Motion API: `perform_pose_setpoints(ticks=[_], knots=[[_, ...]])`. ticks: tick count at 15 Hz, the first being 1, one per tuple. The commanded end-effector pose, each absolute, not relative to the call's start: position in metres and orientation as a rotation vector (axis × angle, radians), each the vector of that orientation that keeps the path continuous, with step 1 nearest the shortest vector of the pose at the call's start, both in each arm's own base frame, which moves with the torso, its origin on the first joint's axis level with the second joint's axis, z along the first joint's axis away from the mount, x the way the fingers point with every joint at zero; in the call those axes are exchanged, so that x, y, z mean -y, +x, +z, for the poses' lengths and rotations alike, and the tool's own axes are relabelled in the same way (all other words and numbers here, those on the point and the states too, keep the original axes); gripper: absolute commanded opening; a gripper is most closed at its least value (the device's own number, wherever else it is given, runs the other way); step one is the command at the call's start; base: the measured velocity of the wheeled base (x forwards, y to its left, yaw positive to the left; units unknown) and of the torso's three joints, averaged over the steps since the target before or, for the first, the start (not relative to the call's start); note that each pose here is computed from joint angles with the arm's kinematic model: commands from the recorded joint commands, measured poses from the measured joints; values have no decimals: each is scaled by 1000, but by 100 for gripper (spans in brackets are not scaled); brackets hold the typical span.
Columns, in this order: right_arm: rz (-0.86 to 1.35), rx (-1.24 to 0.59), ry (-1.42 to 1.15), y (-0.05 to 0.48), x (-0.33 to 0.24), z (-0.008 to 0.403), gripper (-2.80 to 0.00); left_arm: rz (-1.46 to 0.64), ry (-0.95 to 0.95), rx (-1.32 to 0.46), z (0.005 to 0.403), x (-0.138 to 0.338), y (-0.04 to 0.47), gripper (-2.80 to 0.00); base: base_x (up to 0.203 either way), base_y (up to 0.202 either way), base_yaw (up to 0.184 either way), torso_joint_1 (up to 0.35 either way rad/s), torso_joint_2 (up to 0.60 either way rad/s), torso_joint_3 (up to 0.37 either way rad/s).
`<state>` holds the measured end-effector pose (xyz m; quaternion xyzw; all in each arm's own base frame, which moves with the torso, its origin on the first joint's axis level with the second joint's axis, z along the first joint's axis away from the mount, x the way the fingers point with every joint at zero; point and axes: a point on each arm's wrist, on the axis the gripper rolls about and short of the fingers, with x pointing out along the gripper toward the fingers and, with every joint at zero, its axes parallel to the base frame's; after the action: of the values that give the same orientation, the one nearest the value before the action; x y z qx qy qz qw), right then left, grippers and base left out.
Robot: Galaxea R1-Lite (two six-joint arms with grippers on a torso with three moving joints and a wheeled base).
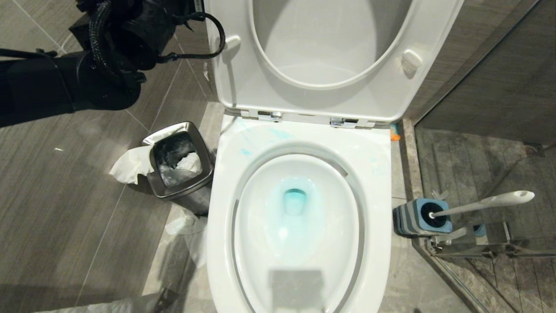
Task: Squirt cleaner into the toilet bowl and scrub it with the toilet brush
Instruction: Flush the toilet
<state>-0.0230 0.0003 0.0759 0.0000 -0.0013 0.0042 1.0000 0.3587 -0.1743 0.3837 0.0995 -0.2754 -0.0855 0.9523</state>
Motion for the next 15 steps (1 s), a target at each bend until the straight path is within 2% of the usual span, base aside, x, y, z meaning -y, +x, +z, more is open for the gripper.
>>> perform_pose_setpoints(ticks=[1, 15], knots=[[9, 2, 0, -23, 0, 76, -280, -178, 216, 556, 378, 178, 363, -280, 0, 0, 0, 0, 0, 0], [9, 2, 0, -23, 0, 76, -280, -181, 221, 570, 382, 179, 358, -280, 0, 0, 0, 0, 0, 0]])
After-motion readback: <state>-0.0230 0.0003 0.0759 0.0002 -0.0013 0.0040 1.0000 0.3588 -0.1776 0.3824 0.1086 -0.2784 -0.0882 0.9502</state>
